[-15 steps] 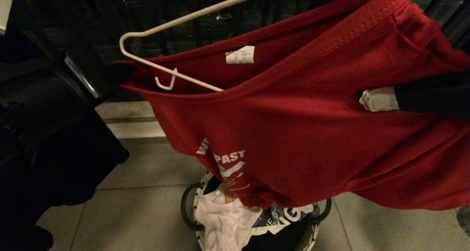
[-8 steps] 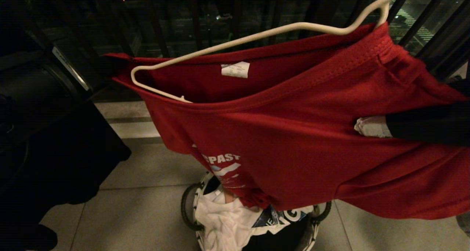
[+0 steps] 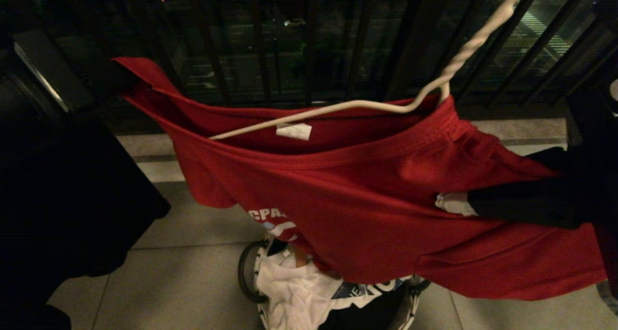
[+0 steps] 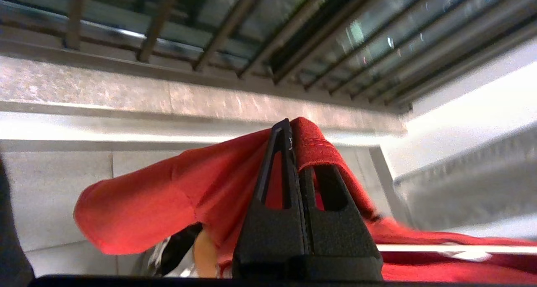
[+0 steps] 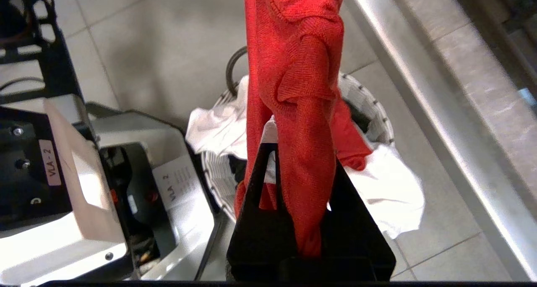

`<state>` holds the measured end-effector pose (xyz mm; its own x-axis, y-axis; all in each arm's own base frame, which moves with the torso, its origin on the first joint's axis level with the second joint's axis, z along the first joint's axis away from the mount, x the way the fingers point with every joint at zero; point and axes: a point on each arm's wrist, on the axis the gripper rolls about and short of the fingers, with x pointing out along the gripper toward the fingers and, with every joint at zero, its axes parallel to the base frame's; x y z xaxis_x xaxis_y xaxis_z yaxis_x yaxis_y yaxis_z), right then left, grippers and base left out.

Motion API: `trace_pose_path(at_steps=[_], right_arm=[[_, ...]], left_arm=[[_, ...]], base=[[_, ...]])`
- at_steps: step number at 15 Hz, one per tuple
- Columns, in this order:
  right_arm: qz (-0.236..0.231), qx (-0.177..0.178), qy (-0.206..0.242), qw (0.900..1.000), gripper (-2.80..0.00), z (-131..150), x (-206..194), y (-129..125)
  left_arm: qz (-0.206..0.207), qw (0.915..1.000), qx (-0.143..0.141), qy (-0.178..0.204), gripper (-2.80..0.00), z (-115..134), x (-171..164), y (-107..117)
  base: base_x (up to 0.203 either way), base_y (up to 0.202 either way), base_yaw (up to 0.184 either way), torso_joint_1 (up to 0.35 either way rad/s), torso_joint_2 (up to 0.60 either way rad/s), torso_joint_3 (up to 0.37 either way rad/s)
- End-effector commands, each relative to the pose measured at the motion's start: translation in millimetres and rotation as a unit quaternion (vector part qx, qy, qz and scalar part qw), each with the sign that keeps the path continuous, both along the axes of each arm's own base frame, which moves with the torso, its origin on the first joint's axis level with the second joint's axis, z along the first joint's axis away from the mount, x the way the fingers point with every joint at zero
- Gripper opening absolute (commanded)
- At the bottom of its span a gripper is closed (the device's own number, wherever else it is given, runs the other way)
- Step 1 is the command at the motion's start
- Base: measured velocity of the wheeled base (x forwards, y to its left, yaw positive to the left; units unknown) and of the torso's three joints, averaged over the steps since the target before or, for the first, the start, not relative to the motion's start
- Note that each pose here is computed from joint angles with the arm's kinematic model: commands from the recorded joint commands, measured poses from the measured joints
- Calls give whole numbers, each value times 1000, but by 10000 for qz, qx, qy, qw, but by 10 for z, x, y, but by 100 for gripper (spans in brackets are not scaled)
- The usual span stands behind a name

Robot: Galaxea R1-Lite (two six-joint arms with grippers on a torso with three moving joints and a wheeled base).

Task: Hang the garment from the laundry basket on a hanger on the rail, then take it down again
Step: Hang the clothes on the clothes rack

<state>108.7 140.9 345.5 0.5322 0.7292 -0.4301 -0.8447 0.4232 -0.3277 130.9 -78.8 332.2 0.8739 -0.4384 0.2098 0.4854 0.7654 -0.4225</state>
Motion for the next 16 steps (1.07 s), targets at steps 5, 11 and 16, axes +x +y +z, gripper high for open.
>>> trace_pose_path(at_steps=[5,11,16], right_arm=[[-62,32,-65,10000,-280,-80,242,264],[-340,-231,-361,9985,-280,-100,439,239],[-387,-251,-466,9978,-280,-62,517,312]], left_arm=[[-535,9976,417,97,-280,238,-190,-62],[-88,9935,1038,450,-280,415,-311,49],[67,9906,1322,355,-280,658,-292,24]], base=[[0,0,0,0,0,0],[0,0,0,0,0,0],[0,0,0,0,0,0]])
